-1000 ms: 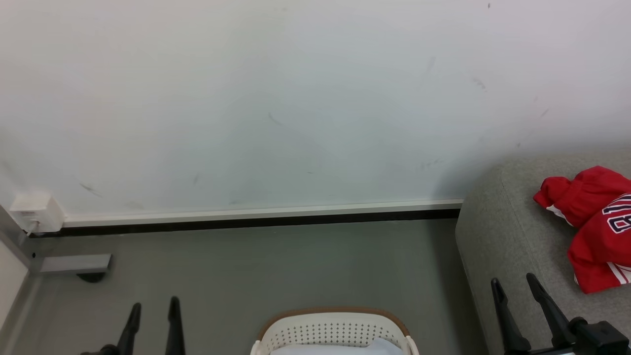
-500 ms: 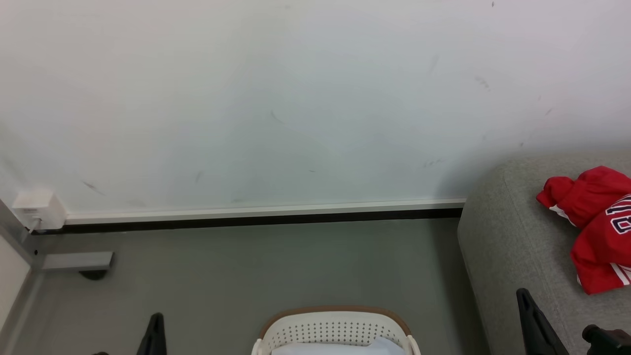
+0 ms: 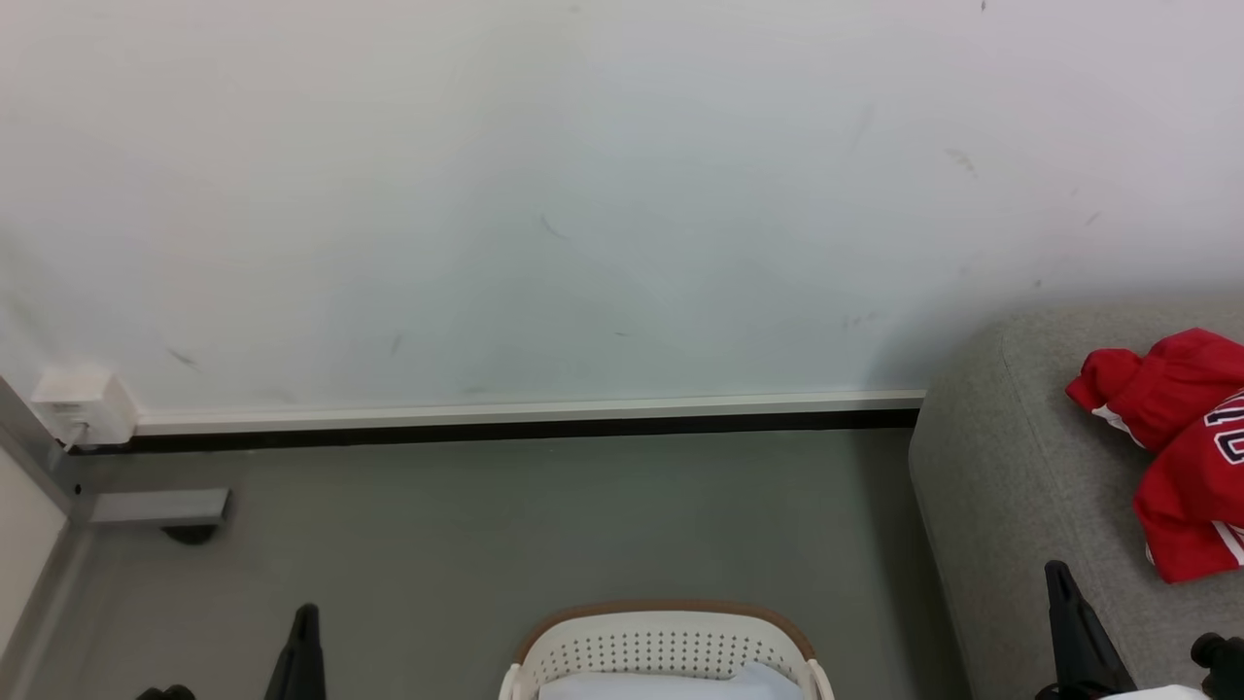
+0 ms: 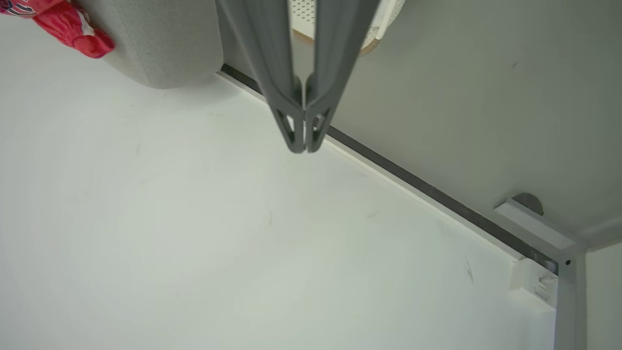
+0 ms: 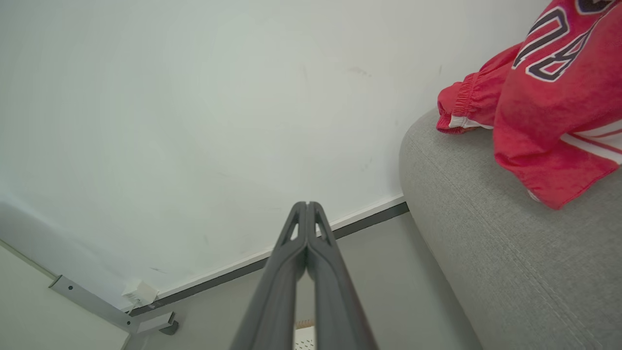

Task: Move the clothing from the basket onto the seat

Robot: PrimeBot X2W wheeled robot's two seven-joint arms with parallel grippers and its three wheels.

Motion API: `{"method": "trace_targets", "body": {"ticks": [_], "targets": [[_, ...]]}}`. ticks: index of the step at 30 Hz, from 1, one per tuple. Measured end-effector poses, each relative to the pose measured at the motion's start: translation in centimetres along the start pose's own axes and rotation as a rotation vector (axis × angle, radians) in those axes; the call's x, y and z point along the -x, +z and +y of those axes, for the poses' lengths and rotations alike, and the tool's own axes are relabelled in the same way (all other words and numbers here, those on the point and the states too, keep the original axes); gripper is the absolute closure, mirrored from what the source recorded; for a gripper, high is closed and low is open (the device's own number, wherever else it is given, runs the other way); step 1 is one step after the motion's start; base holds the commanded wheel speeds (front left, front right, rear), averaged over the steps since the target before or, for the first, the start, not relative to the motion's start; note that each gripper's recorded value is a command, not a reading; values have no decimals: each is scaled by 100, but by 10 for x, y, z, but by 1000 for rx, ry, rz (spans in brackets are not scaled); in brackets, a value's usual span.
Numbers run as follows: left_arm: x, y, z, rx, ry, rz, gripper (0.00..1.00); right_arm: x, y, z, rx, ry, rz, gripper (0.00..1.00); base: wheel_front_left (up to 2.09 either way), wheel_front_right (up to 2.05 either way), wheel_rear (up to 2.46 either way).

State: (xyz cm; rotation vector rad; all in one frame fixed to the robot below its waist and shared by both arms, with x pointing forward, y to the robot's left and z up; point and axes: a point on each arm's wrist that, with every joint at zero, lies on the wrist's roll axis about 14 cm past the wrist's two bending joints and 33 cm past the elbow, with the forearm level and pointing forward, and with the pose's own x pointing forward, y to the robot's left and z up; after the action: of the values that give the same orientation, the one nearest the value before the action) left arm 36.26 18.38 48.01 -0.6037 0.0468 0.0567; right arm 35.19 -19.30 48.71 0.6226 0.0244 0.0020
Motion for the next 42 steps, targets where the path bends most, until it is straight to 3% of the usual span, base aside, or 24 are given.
{"method": "trace_targets", "body": {"ticks": [42], "targets": [[-14, 10, 0, 513, 2, 27, 100, -17, 10, -4, -495, -42, -8, 100, 0, 0, 0]]}}
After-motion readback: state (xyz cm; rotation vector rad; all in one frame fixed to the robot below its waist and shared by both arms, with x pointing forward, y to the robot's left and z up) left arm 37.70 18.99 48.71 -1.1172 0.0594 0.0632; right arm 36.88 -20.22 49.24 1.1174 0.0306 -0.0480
